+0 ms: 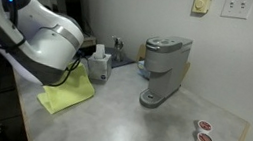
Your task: Pick up the wipe from the box and wrap it in the towel on the table
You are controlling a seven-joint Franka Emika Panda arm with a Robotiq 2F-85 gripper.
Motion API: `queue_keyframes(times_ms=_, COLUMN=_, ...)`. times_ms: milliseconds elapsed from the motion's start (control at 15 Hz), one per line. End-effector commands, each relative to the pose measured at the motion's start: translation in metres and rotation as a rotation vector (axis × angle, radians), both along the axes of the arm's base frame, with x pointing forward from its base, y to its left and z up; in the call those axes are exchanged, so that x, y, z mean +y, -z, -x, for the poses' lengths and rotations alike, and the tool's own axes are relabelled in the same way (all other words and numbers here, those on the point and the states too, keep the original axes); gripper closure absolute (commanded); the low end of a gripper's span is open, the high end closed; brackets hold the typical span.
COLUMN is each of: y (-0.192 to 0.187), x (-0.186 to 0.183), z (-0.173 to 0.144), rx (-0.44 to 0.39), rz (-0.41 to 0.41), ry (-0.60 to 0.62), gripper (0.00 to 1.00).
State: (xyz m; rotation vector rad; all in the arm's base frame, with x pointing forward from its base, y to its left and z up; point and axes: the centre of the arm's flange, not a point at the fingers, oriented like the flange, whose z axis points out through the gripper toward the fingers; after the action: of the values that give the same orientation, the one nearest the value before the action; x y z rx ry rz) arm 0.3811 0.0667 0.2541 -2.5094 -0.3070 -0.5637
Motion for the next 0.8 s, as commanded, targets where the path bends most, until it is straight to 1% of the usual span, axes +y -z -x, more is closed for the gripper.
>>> queue_keyframes(times_ms=0, y=-0.024, x=-0.004, z=-0.018, rx=0.015, rz=0.024, ry=-0.04, gripper=0.99)
queue_keyframes(times_ms=333, y=-0.017, x=0.012, z=-0.015, rx=0.035, rz=0.033, ry=-0.087, gripper=0.99)
queue_keyframes(times_ms=400, y=-0.012, x=0.017, z=-0.014, rx=0.049, rz=0.037, ry=-0.101, gripper=0.99)
queue_keyframes(times_ms=533, y=0.003, x=0.024, z=-0.011, rx=0.082, rz=0.053, ry=-0.122, gripper=0.99)
queue_keyframes(times_ms=733, y=0.038, x=0.033, z=-0.009, rx=0.181, rz=0.066, ry=-0.138, gripper=0.99)
